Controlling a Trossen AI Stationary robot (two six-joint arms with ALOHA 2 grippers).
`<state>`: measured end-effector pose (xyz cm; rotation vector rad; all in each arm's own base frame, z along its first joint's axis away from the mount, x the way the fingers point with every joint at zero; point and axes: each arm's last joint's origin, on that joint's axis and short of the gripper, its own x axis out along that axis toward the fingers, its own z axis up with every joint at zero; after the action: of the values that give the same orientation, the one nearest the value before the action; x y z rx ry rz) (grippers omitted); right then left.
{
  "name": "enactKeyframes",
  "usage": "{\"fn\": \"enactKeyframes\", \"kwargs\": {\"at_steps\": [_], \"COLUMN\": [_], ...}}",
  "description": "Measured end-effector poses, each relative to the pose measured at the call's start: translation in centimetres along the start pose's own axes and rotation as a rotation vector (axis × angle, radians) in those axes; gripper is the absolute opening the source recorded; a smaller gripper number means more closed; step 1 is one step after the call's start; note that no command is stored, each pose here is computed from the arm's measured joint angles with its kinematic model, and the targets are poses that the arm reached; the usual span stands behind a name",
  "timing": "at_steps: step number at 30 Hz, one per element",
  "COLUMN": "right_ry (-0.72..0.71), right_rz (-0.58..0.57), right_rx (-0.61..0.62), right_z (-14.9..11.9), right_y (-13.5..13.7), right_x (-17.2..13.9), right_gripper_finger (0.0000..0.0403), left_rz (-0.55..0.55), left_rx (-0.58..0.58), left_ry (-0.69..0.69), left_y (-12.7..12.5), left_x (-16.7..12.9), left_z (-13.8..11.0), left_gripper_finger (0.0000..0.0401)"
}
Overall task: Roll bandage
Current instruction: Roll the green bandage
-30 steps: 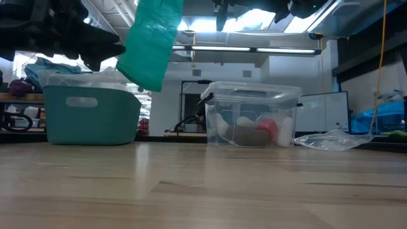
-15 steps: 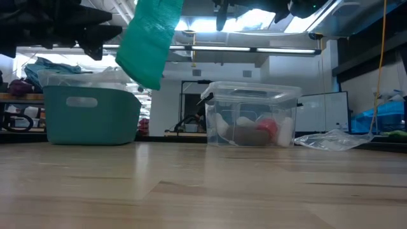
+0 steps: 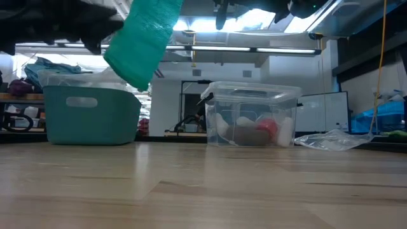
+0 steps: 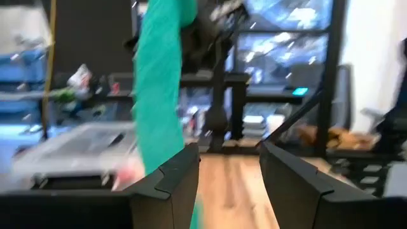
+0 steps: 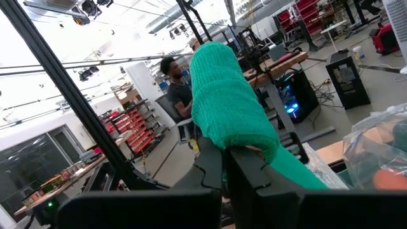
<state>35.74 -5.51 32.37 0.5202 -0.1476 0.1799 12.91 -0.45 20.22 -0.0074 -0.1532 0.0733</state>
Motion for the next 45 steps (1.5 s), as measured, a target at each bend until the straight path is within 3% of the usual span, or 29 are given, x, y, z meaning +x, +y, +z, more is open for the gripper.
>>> {"fn": "enactKeyframes", "kwargs": {"at_steps": [5, 33, 45], "right_ry": [-0.001, -0.045, -0.045], "right_rz": [0.001, -0.014, -0.015], "right_rx": [0.000, 0.004, 0.004], "right_z": [0.0, 0.3, 0.3], "right_y": [0.0, 0.1, 0.1], "right_x": [0.0, 0.0, 0.0], "right_gripper_finger": [0.0008, 0.0006, 0.0006], "left_rz": [0.032, 0.140, 0.079], "left_rx": [0.015, 0.048, -0.073], "left_ry": [0.090, 0.244, 0.274], "left_y": [0.1, 0.4, 0.1], "left_x": [0.0, 0.1, 0.3], "left_z": [-0.9, -2.5, -2.9], "left_gripper_finger": [0.0157, 0.0156, 0.0156]}}
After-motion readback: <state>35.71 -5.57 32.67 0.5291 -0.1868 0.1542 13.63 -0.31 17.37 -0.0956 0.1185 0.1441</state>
